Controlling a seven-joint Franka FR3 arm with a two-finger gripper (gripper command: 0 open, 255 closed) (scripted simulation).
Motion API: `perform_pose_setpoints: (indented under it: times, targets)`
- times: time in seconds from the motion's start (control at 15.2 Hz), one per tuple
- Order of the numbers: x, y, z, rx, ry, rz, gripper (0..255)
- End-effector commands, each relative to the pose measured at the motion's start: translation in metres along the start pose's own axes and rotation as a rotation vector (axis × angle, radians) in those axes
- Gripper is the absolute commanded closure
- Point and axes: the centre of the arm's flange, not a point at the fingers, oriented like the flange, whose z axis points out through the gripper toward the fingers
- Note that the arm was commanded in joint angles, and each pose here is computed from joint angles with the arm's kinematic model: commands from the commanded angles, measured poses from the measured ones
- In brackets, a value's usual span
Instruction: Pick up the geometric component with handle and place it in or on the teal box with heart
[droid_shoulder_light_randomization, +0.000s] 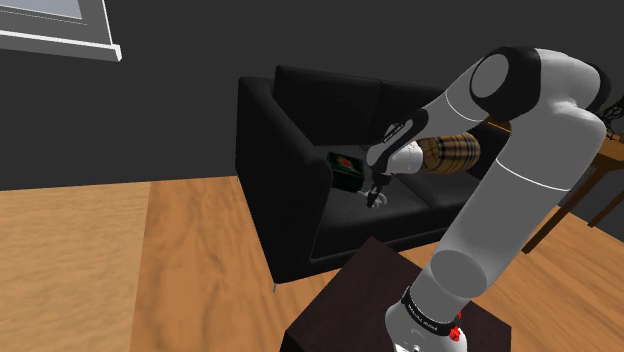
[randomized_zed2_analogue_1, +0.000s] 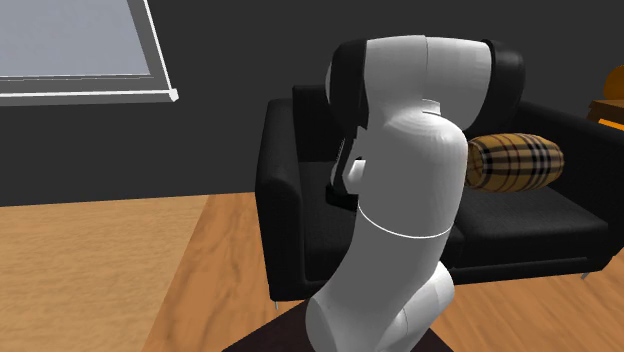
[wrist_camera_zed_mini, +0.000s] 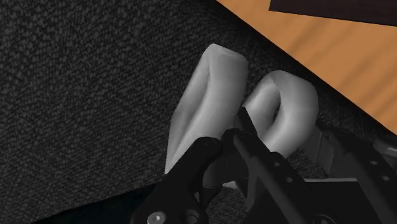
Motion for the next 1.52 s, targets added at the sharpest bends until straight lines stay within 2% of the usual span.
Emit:
perform_pose_setpoints:
  times: [0.0, 0.07, 0.13, 0.33, 0.4, 0.92, 1.45]
  targets:
    - [0.003, -0.008, 0.007, 0.028, -0.023, -0.009, 255]
    - [0.0, -0.001, 0.001, 0.008, -0.006, 0.002, 255]
    - [0.0, -0.001, 0.001, 0.008, -0.006, 0.002, 0]
    - [0.06, 0.041, -0.008, 0.057, -0.263, 0.232, 0]
    - [0.076, 0.056, -0.007, 0.071, -0.34, 0.301, 0]
    - [0.064, 0.051, 0.03, 0.071, -0.34, 0.301, 0]
    - [0.064, 0.051, 0.03, 0.071, -0.34, 0.301, 0]
